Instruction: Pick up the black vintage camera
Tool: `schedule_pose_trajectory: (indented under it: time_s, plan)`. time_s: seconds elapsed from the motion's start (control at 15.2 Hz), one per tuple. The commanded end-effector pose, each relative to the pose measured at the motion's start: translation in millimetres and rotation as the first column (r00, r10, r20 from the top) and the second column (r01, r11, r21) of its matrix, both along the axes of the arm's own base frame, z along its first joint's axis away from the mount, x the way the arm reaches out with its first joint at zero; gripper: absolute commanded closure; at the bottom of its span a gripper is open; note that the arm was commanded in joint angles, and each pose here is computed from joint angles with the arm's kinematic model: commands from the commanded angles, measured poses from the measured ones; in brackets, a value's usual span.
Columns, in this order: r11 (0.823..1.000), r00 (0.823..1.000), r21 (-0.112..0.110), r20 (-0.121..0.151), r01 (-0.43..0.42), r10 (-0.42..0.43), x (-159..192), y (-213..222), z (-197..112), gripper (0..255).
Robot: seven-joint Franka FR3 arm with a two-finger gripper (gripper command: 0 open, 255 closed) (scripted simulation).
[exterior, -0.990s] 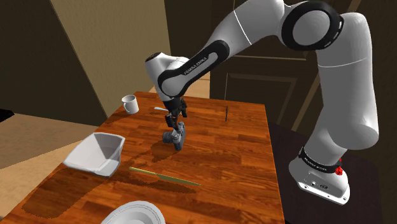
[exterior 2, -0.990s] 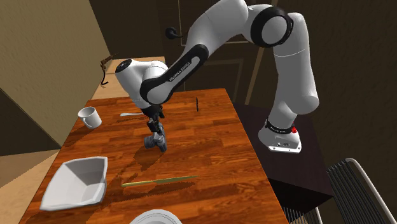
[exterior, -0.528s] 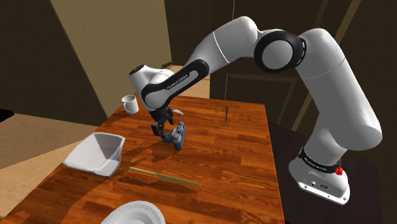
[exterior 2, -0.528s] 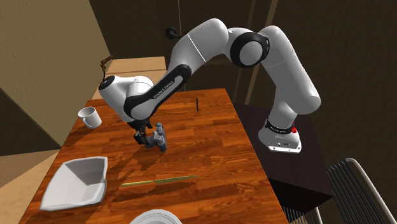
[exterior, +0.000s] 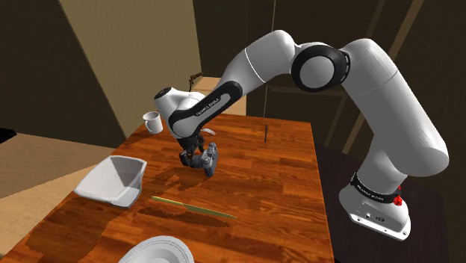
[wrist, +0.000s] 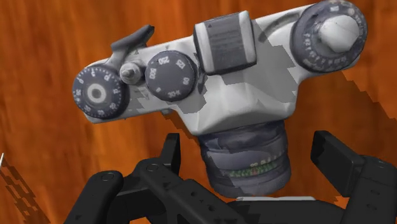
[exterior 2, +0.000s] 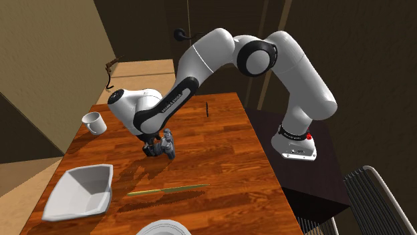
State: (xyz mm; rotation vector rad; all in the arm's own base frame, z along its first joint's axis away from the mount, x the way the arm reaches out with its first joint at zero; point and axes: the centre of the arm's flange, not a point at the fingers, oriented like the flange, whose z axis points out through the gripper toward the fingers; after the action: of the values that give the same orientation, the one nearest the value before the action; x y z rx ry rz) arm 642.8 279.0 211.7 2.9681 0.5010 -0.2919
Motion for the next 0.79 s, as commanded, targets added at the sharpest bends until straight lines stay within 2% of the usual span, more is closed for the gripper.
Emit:
schedule_pose_trajectory:
  time_s: [0.0, 0.59, 0.73]
  plan:
    - [1.000, 1.000, 0.000, 0.001, 0.000, 0.000, 0, 0, -2, 255]
    - [1.000, 1.000, 0.000, 0.001, 0.000, 0.000, 0, 0, -2, 255]
    - [1.000, 1.000, 0.000, 0.001, 0.000, 0.000, 0, 0, 9, 255]
